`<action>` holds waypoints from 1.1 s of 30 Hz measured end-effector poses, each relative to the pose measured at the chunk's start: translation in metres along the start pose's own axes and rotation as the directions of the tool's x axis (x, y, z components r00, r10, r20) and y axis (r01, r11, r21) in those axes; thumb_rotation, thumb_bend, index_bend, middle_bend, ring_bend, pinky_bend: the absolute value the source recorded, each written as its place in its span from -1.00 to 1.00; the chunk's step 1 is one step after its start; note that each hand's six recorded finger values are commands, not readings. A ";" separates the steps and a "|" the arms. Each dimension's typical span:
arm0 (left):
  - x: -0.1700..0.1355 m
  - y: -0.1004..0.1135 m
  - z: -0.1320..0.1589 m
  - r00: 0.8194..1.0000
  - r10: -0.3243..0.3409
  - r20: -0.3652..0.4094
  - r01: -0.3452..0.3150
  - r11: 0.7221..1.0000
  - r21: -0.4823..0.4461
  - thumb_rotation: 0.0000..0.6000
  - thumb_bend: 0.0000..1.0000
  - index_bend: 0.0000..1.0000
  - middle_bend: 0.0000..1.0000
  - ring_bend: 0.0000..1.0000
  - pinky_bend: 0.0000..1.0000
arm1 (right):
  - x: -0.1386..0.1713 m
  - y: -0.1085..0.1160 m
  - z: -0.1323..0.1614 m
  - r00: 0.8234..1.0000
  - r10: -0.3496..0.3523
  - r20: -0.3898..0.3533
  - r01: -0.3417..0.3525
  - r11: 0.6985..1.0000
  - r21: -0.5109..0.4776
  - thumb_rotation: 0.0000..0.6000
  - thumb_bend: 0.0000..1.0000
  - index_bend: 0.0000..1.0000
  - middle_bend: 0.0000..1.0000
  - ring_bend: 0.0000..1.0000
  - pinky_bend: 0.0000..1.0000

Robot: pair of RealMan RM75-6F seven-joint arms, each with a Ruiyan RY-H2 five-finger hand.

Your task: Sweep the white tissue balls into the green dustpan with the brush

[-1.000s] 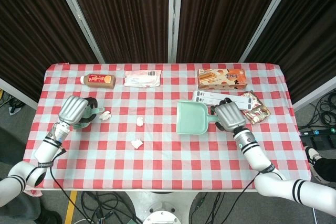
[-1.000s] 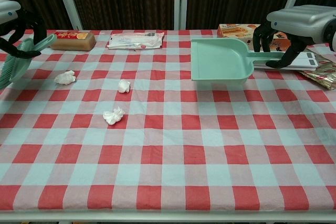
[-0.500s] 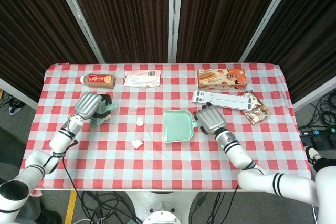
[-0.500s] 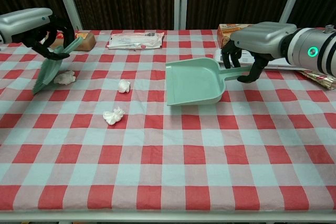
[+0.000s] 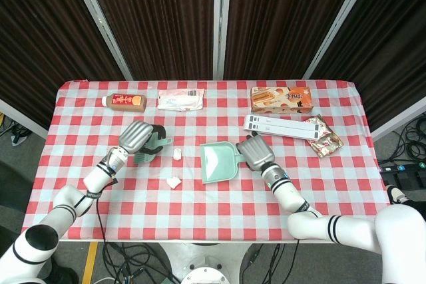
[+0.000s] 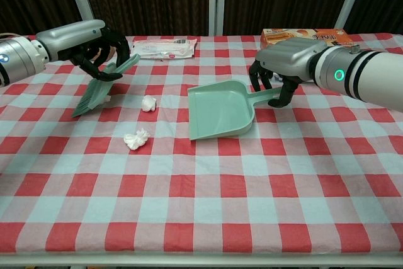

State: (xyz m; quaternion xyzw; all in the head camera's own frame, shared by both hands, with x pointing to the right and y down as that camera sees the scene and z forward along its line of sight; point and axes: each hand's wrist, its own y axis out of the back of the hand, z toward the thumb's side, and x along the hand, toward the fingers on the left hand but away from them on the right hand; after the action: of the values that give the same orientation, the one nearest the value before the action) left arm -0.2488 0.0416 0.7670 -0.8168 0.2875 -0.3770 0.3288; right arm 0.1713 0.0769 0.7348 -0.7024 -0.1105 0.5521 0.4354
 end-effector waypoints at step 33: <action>0.032 -0.018 0.082 0.995 0.028 0.099 0.016 0.911 -0.413 1.00 -0.19 0.09 0.11 0.40 0.78 | -0.005 -0.002 0.015 0.996 -0.080 -0.026 0.076 0.991 -0.113 1.00 -0.06 0.23 0.18 -0.41 -0.59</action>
State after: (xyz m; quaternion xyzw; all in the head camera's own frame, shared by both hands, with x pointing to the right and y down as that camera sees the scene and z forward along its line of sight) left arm -0.1612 0.0556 0.7531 -0.8852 0.3459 -0.2641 0.1644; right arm 0.1569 0.0827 0.7397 -0.7292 -0.1618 0.5168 0.4184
